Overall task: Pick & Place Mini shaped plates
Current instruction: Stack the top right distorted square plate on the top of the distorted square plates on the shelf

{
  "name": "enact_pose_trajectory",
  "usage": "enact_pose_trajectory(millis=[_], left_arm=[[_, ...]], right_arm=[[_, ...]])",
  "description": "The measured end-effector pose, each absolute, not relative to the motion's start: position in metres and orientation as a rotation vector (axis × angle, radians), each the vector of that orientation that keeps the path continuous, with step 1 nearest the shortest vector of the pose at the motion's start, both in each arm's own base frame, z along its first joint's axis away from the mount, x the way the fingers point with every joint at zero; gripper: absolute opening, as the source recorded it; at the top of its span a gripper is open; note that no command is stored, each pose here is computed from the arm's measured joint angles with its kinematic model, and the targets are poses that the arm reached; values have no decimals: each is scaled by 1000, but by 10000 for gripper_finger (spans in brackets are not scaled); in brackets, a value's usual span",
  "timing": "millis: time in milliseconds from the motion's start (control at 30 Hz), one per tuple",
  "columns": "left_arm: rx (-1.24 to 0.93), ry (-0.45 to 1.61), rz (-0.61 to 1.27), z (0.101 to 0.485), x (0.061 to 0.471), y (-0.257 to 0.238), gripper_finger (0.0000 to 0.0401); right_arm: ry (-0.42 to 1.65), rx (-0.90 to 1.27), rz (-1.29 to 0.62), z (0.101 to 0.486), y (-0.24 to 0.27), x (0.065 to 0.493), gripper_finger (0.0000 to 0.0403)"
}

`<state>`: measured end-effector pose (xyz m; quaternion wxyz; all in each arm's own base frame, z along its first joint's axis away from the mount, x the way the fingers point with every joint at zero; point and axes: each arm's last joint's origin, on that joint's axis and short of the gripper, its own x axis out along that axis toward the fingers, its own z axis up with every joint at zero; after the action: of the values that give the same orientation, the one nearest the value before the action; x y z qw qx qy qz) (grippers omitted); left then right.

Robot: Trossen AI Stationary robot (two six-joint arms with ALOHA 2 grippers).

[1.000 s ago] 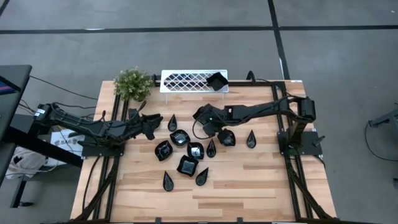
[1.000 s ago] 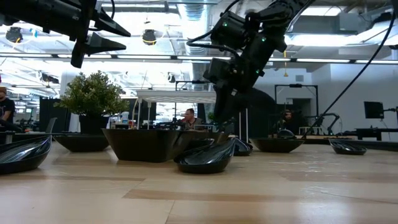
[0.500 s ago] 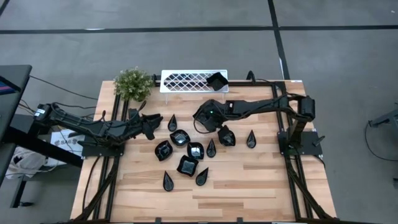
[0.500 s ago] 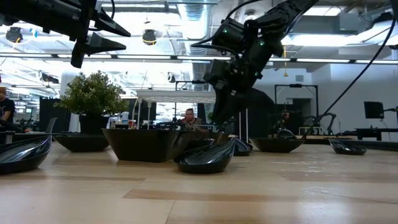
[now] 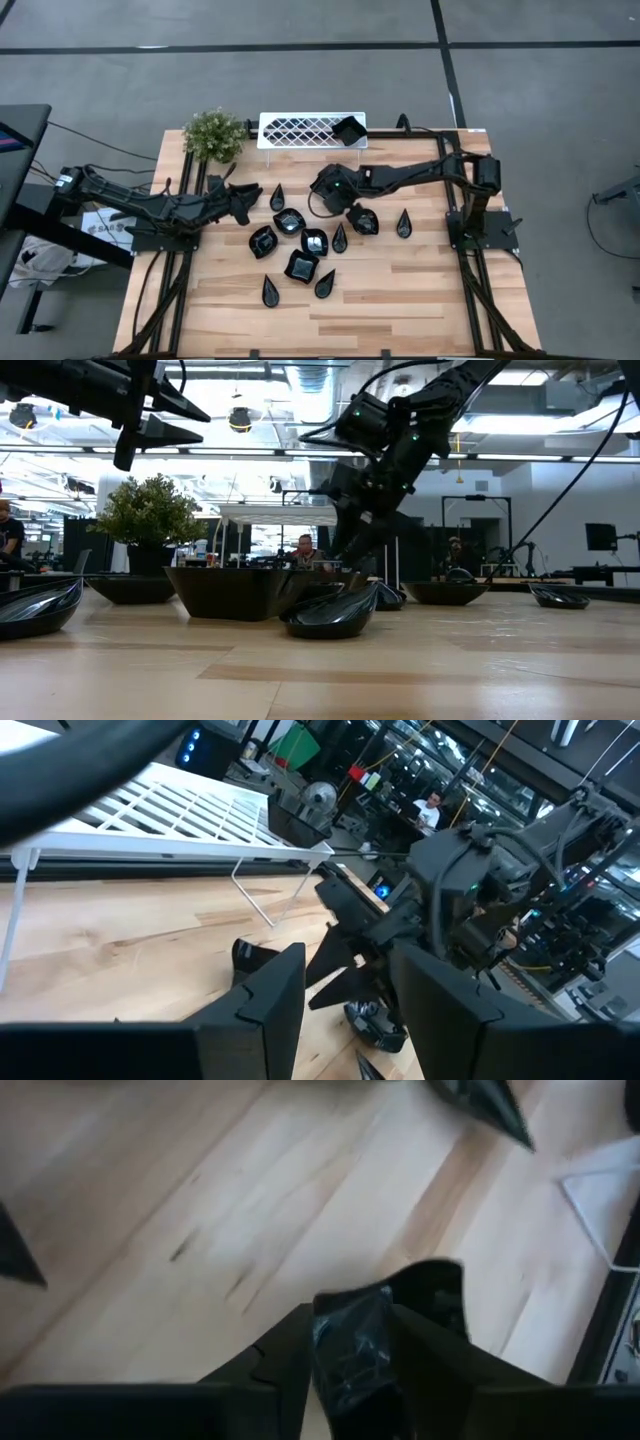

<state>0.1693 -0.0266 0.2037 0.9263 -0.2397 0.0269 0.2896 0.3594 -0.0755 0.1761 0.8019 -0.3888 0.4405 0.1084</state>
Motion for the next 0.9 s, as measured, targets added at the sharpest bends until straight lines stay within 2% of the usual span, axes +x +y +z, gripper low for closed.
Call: enact_pose_trajectory(millis=[133,267,500,900], left_arm=[[-490,58,595,203,170,-27,155],[-490,58,595,203,170,-27,155],[-491,57,595,203,170,-27,155],[-494,55,594,204,170,-27,155]], right_arm=[[954,-846,255,175,-75,358,153],[978,-830,291,171,-74,357,156],[1023,-835,258,156,-82,359,141],[1040,-845,204,153,-85,362,112]])
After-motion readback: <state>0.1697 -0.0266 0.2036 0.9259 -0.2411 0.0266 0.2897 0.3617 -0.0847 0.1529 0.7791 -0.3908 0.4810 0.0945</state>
